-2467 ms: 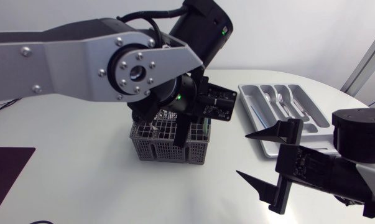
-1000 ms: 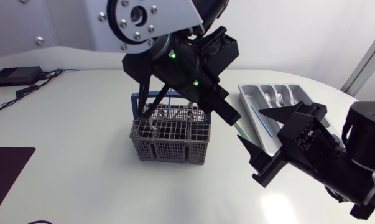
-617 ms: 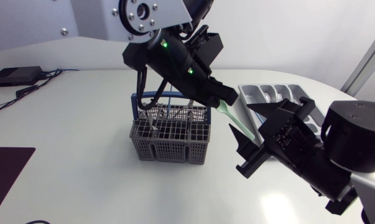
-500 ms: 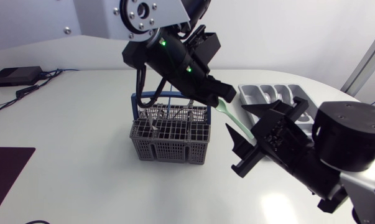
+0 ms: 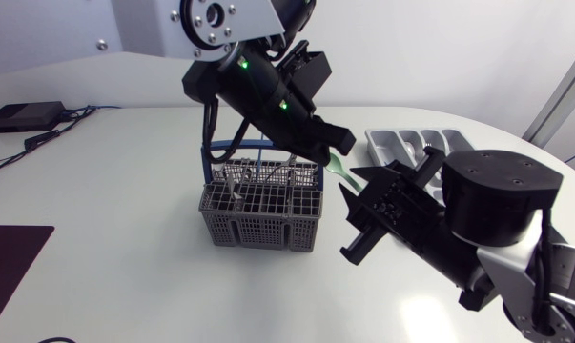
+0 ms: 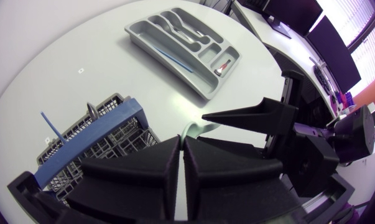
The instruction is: Unload the cutlery basket into the drawer organizer.
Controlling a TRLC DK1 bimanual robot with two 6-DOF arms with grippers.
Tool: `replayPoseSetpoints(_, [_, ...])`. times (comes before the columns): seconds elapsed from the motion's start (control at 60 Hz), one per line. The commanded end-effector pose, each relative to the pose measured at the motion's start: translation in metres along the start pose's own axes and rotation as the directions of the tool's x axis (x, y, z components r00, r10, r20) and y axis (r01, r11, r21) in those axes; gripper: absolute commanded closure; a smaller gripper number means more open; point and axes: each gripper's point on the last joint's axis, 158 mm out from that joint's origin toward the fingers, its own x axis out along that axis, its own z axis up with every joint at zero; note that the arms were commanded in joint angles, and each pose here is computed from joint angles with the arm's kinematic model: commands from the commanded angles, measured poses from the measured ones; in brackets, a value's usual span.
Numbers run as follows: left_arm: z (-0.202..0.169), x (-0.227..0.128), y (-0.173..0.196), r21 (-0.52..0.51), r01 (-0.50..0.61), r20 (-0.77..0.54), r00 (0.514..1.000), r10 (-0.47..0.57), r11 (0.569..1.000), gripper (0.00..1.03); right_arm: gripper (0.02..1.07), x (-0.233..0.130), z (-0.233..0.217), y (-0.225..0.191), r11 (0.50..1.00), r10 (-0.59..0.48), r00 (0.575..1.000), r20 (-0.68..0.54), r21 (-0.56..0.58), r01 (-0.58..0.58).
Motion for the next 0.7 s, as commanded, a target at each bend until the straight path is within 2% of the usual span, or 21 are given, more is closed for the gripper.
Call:
replayPoseSetpoints(0.0, [0.0027,0.0018,0.0022,-0.040,0.013,-0.003,1.000,-0.013,0.999,1.00,0.80,0.0041,0.0064,-0.0082,0.999,-0.030,0.999,0.009,-0.013,0.031])
replayPoseSetpoints(0.167, [0.0026,0.0028,-0.0003,-0.046,0.024,-0.005,1.000,-0.024,0.999,1.00,0.88,0.0063,0.0043,-0.0070,0.999,-0.027,1.000,0.002,-0.019,0.027])
replayPoseSetpoints(0.3, [0.0008,0.0056,-0.0015,-0.050,0.028,-0.014,0.999,-0.029,0.998,1.00,0.89,0.0076,0.0029,-0.0082,0.999,-0.031,1.000,-0.003,-0.020,0.031])
replayPoseSetpoints(0.533, [0.0003,0.0074,-0.0040,-0.054,0.037,-0.017,0.999,-0.038,0.998,1.00,1.01,0.0082,0.0038,-0.0104,0.999,-0.036,0.999,-0.001,-0.031,0.036])
replayPoseSetpoints(0.633, [0.0032,0.0046,-0.0033,-0.067,0.046,-0.008,0.999,-0.047,0.997,1.00,1.01,0.0076,0.0027,-0.0098,0.999,-0.035,0.999,-0.002,-0.035,0.035])
replayPoseSetpoints(0.683, [0.0061,0.0025,-0.0031,-0.073,0.052,0.001,0.999,-0.052,0.996,0.93,1.01,0.0065,0.0024,-0.0090,0.999,-0.031,1.000,0.000,-0.039,0.031])
